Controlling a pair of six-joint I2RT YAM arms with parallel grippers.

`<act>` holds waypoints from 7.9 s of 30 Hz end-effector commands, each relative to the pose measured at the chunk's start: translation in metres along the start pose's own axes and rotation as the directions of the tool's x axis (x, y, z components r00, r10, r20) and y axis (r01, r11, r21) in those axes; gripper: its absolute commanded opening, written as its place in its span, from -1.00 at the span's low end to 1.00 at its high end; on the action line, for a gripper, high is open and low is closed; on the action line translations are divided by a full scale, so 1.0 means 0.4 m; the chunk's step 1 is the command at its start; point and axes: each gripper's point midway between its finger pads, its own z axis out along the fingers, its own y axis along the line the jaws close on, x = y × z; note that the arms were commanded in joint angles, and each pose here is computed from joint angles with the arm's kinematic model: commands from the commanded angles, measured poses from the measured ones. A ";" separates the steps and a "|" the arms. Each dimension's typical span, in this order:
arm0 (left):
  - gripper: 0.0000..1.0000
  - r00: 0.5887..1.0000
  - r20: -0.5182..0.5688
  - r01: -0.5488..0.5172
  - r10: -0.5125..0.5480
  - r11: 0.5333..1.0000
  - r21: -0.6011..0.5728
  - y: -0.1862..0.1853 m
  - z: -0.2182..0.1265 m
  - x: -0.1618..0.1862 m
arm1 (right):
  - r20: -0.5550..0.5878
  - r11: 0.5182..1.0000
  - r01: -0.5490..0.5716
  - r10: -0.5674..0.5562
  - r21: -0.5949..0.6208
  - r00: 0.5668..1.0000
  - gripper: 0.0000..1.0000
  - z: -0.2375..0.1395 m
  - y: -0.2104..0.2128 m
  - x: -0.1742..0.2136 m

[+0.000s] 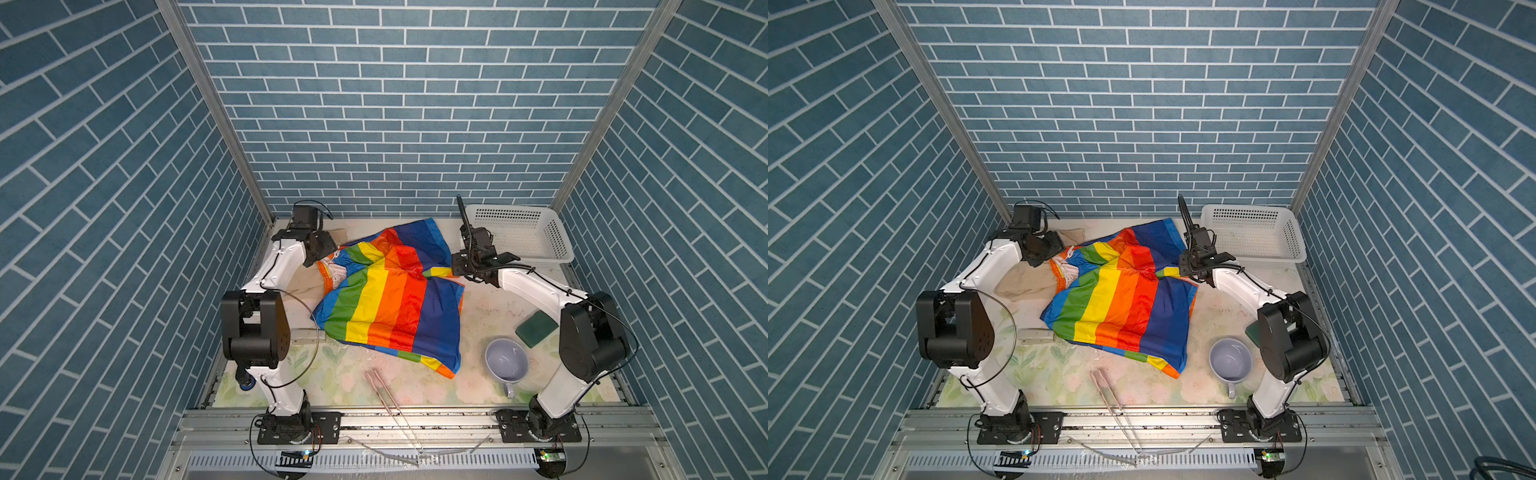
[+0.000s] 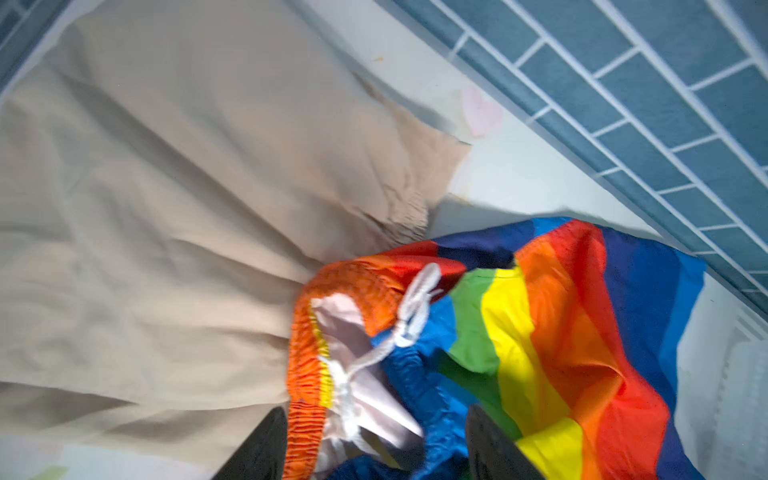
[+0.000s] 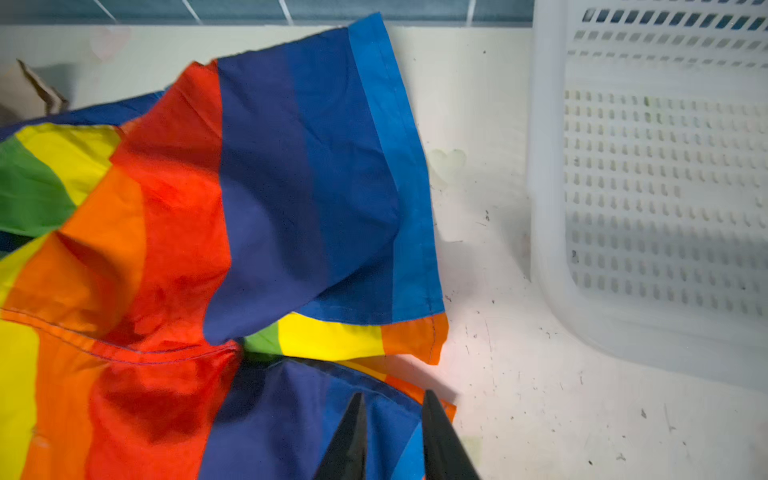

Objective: Fold and stack the shorts

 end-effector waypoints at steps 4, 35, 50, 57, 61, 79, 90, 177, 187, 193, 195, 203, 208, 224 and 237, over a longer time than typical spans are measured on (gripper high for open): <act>0.09 0.996 -0.086 0.014 -0.014 1.000 0.000 0.001 0.088 0.087 | -0.072 0.999 -0.037 0.036 -0.010 0.997 -0.49 0.017 -0.004 0.077; -0.59 0.997 -0.043 0.076 -0.070 0.986 0.150 -0.089 0.119 0.084 | -0.158 0.998 -0.053 0.049 -0.018 0.986 -0.48 0.051 -0.008 0.166; 0.03 0.993 -0.097 0.076 -0.070 0.995 0.061 -0.025 0.209 0.153 | -0.182 0.998 -0.051 0.047 -0.020 0.982 -0.48 0.062 -0.007 0.185; -0.06 0.991 -0.110 0.076 -0.071 0.996 0.043 -0.016 0.245 0.163 | -0.196 0.999 -0.047 0.044 -0.012 0.980 -0.47 0.064 -0.013 0.197; -0.07 0.991 -0.111 0.080 -0.074 0.995 0.056 -0.026 0.237 0.155 | -0.208 0.999 -0.045 0.043 -0.006 0.977 -0.47 0.065 -0.016 0.208; 0.03 0.993 -0.084 0.088 -0.077 0.988 0.130 -0.069 0.141 0.144 | -0.211 0.999 -0.053 0.051 -0.005 0.976 -0.46 0.058 -0.020 0.220; 0.01 0.991 -0.126 0.067 -0.054 0.993 0.099 -0.080 0.185 0.199 | -0.222 0.999 -0.053 0.049 -0.011 0.974 -0.46 0.076 -0.017 0.230; 0.57 0.989 -0.051 0.138 -0.140 0.989 -0.042 0.293 -0.158 0.479 | -0.467 0.973 -0.112 0.005 -0.202 0.884 0.07 -0.217 0.174 0.652; 0.56 0.990 -0.049 0.134 -0.134 0.991 -0.007 0.256 -0.154 0.442 | -0.322 0.993 0.092 -0.113 -0.079 0.940 -1.00 -0.110 0.171 0.481; 0.53 0.993 -0.037 0.110 -0.110 0.994 -0.011 0.239 -0.143 0.406 | -0.177 0.982 0.175 -0.185 -0.072 0.967 -1.00 -0.061 0.169 0.285; 0.54 0.993 -0.047 0.110 -0.110 0.994 0.011 0.222 -0.134 0.400 | -0.190 0.981 0.178 -0.189 -0.076 0.963 -0.92 -0.039 0.161 0.250; 0.55 0.992 -0.080 0.101 -0.100 0.995 0.006 0.233 -0.102 0.428 | -0.280 0.978 0.128 -0.170 -0.163 0.945 -0.10 -0.094 0.157 0.317; 0.54 0.990 -0.095 0.102 -0.101 0.995 -0.001 0.232 -0.081 0.431 | -0.365 0.971 0.009 -0.100 -0.241 0.926 0.05 -0.183 0.155 0.407; 0.50 0.989 -0.106 0.098 -0.101 0.995 -0.035 0.242 -0.065 0.430 | -0.565 0.941 -0.185 -0.008 -0.283 0.825 -0.29 -0.231 0.171 0.610; 0.48 0.991 -0.092 0.092 -0.094 0.995 -0.025 0.219 -0.078 0.394 | -0.129 0.827 0.148 -0.256 -0.542 0.958 -1.00 -0.415 0.232 0.360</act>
